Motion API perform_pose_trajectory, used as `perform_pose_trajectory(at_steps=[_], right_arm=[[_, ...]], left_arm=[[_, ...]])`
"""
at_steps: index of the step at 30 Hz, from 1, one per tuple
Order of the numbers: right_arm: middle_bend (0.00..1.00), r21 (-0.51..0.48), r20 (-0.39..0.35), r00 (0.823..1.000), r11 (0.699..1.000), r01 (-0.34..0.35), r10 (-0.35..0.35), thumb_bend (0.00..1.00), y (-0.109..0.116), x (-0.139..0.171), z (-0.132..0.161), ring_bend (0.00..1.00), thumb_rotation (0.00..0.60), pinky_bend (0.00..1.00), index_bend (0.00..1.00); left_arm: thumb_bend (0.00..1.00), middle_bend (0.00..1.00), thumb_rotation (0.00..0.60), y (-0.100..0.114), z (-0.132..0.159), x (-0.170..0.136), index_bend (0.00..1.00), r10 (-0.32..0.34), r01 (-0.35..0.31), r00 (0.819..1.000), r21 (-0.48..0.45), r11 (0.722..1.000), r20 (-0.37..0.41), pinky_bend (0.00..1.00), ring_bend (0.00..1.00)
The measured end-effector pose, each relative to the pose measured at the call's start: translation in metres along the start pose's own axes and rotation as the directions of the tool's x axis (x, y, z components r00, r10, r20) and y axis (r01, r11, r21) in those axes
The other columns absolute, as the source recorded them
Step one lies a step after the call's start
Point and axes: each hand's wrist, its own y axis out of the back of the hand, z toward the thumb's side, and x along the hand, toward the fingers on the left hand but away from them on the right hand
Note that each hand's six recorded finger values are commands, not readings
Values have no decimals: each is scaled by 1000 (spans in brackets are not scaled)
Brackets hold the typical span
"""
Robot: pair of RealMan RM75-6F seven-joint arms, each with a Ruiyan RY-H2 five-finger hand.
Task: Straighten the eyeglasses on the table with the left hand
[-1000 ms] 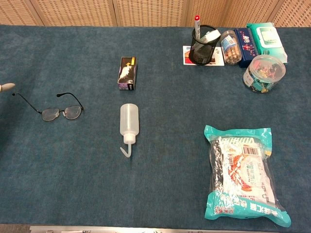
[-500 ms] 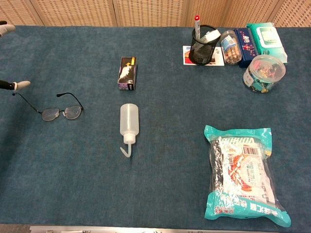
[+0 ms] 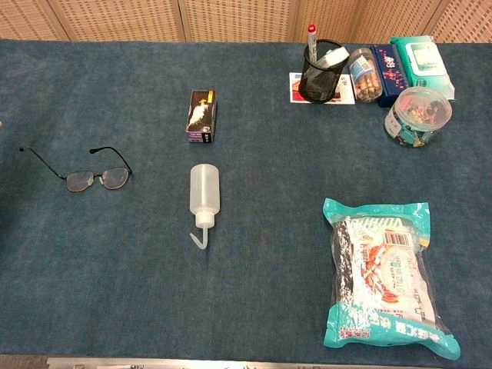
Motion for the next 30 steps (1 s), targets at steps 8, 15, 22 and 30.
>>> perform_pose_trajectory(at_steps=[8,15,22,30], right_arm=[[396,-3,3,1000,1000,1,-1,214,1,0,-1,305,600,346,553],[396,-4,2,1000,1000,1,-1,214,1,0,0,304,600,346,553],[397,-3,7,1000,1000,2,-2,214,1,1,-2,305,600,346,553],[396,0,11,1000,1000,1,-1,214,1,2,-3,305,600,346,553]], left_arm=[[280,0,600,-2,-8,-8,36,4,-4,1000,32,999,-9,129,0],[280,0,600,-7,-10,-14,36,-7,7,1000,23,1000,-14,129,0],[280,0,600,-11,-6,-14,36,-5,5,1000,14,1000,-5,129,0],[280,0,600,-18,5,-13,36,-18,18,1000,-9,1000,21,129,0]])
